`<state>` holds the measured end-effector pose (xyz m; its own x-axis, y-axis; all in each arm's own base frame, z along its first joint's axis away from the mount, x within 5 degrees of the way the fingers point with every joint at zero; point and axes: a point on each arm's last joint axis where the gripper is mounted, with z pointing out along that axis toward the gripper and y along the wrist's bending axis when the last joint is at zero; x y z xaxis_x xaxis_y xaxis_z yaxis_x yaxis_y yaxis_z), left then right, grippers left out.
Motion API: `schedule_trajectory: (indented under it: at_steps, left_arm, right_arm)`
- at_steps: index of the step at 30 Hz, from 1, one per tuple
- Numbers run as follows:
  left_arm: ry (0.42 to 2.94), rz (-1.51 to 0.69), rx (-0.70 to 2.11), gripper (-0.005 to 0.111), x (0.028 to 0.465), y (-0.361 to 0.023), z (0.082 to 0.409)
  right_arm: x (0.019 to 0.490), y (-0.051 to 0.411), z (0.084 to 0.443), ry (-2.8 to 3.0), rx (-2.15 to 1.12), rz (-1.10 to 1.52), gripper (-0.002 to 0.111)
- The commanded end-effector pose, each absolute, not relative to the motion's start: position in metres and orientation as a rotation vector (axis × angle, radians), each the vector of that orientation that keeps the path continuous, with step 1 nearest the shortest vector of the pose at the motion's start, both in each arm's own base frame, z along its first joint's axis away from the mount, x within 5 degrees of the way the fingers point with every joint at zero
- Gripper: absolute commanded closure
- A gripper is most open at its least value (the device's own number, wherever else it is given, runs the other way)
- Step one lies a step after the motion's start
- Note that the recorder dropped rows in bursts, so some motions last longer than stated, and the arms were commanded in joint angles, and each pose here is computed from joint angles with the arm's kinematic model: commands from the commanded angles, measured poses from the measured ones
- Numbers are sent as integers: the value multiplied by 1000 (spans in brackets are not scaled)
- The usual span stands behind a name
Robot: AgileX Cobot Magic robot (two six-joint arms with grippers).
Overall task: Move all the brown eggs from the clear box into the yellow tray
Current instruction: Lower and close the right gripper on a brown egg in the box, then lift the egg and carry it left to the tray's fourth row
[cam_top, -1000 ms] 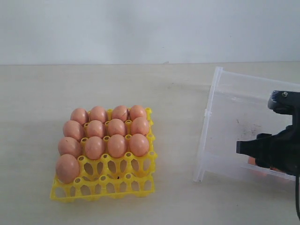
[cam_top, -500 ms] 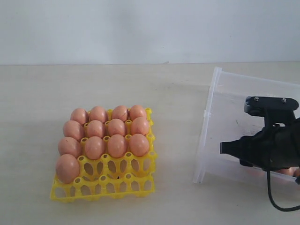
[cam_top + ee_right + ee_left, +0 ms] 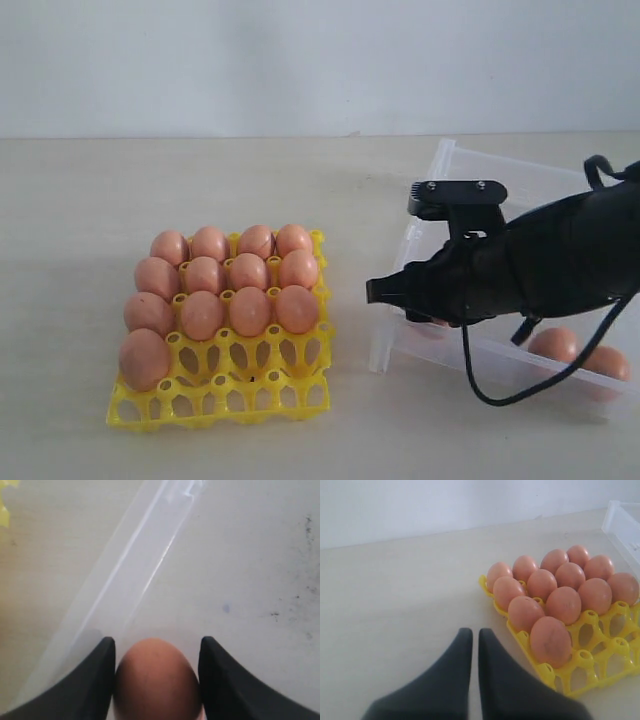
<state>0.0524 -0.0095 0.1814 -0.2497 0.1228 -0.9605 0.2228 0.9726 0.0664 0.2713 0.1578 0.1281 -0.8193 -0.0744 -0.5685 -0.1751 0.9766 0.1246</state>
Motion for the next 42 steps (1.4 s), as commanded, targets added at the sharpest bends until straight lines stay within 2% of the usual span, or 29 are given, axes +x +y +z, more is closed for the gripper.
schedule_trajectory:
  at_steps: [1, 5, 13, 20, 25, 29, 30, 35, 39, 42]
  left_arm:
    - [1825, -104, 251, 103, 52, -10, 181]
    - [1825, -104, 251, 103, 52, -10, 181]
    - [1825, -104, 251, 103, 52, -10, 181]
    - [1825, -104, 251, 103, 52, -10, 181]
    - [1825, -104, 251, 103, 52, -10, 181]
    - [1825, -104, 251, 103, 52, -10, 181]
    - [1825, -104, 251, 103, 52, -10, 181]
    - [1825, -104, 251, 103, 52, -10, 181]
    - [1825, -104, 251, 103, 52, -10, 181]
    - [1825, -104, 251, 103, 52, -10, 181]
  right_arm:
    - [261, 181, 108, 2591, -307, 322, 108]
    - [259, 182, 113, 2554, -352, 213, 108]
    - [261, 178, 171, 2320, -490, 188, 108]
    - [267, 175, 176, 2145, -754, -25, 108]
    - [278, 172, 189, 1965, -731, -145, 108]
    - [275, 171, 194, 1790, -594, -46, 108]
    - [266, 171, 189, 1665, -581, 57, 108]
    - [245, 159, 186, 1445, -408, 221, 108]
    - [233, 180, 176, 1483, -461, 593, 108]
    - [235, 190, 175, 1507, -431, 762, 108]
